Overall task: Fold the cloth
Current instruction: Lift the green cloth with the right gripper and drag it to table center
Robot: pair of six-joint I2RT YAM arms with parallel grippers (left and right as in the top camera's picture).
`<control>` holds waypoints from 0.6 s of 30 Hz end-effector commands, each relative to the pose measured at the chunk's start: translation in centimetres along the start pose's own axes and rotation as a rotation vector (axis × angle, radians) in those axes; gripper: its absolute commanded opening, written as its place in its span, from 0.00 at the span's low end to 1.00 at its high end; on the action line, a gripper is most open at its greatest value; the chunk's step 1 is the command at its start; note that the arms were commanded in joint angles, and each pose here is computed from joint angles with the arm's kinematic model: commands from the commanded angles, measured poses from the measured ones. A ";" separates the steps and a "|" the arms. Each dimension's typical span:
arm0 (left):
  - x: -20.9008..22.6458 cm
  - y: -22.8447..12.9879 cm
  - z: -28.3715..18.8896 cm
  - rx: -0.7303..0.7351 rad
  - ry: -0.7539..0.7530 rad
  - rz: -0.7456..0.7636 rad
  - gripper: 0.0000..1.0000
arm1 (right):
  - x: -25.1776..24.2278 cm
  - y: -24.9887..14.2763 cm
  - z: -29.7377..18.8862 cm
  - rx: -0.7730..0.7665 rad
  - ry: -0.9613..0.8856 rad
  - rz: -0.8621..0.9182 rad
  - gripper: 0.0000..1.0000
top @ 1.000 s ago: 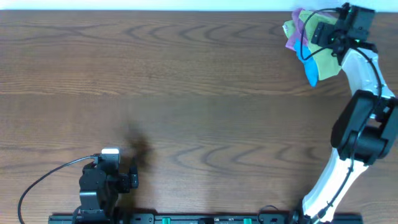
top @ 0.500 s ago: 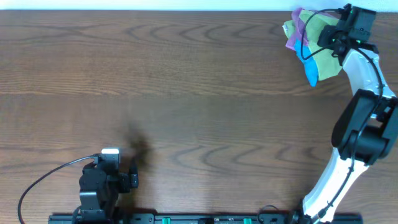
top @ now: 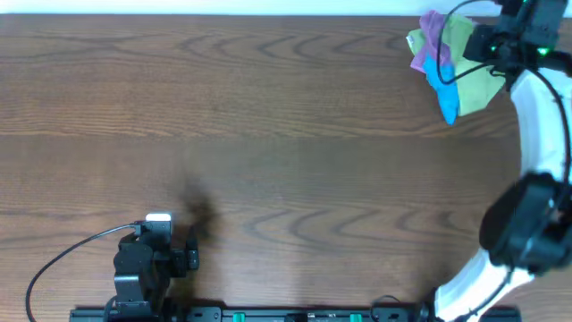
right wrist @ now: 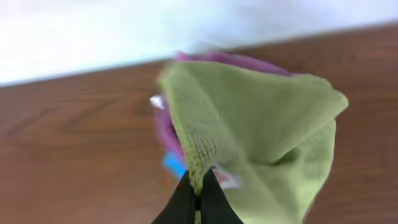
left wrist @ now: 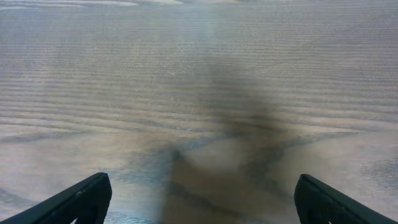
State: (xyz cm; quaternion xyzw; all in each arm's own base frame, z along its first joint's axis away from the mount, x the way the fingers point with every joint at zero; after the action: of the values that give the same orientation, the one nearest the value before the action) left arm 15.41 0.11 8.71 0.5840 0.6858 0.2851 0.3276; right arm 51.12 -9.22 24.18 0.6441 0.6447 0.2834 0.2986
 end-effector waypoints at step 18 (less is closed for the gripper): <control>0.2 -1.3 0.4 0.047 0.003 0.001 0.95 | 22.9 -3.9 -22.7 0.047 0.458 -0.432 0.01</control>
State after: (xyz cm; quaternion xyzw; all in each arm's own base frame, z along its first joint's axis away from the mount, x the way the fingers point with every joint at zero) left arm 15.41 0.11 8.70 0.5841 0.6858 0.2850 0.3275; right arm 33.40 11.59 35.46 0.4555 0.8038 0.3256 0.2012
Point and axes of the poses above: each gripper's point midway between its finger pads, its own z axis out along the fingers, its own x axis along the line the jaws close on, y = z × x, the point moved 3 cm from there along -z, back along the fingers, and after that the axes turned 11 degrees about -z, right-handed, at the moved point
